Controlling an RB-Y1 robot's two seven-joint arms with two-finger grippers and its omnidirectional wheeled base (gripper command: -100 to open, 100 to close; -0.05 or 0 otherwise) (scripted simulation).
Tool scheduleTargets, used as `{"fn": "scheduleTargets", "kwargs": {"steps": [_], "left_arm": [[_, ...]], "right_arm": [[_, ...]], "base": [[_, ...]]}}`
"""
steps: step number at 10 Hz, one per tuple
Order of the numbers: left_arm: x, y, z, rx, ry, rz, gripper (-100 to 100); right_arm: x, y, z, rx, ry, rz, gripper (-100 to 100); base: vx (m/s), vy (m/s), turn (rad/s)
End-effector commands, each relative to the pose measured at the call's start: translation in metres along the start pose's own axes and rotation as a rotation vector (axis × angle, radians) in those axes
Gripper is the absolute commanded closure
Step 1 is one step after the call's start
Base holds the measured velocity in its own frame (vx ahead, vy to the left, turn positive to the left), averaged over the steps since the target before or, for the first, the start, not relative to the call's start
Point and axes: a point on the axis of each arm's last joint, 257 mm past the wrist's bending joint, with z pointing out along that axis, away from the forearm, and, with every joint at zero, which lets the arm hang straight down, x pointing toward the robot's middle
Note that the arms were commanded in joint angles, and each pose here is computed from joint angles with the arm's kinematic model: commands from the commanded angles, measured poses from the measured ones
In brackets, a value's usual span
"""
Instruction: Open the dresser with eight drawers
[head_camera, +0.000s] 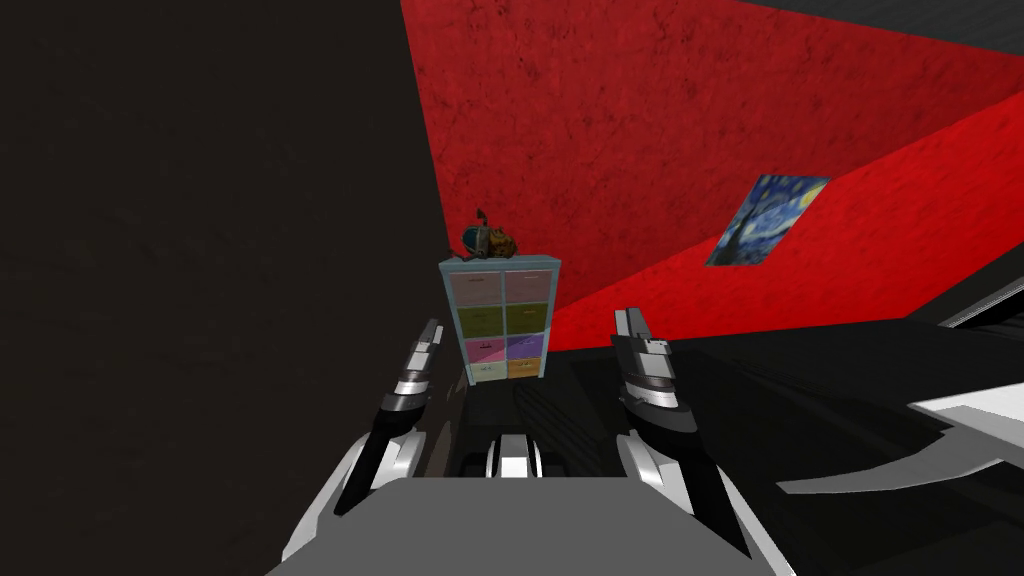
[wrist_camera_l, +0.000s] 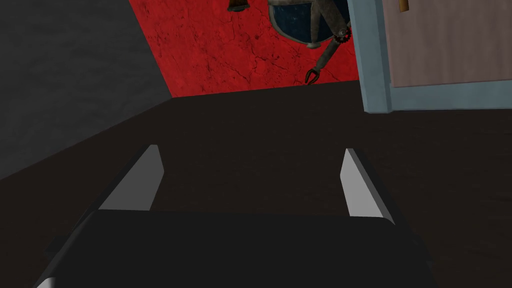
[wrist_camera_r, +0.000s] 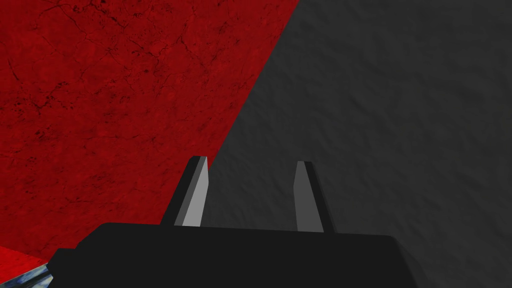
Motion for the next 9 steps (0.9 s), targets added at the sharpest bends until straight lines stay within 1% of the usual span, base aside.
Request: {"fn": "scheduleTargets", "kwargs": {"steps": [1, 5, 9], "left_arm": [[0.004, 0.023, -0.006, -0.034, 0.009, 0.004, -100], [0.01, 0.057, -0.017, -0.09, 0.023, 0.01, -100], [0.015, 0.087, -0.028, -0.14, 0.036, 0.016, -100]], "right_arm": [[0.0, 0.0, 0.0, 0.0, 0.0, 0.0, 0], [0.0, 0.0, 0.0, 0.0, 0.0, 0.0, 0], [0.0, 0.0, 0.0, 0.0, 0.0, 0.0, 0]], "base": [[0.09, -0.006, -0.006], [0.099, -0.012, -0.003], [0.092, -0.015, -0.003]]}}
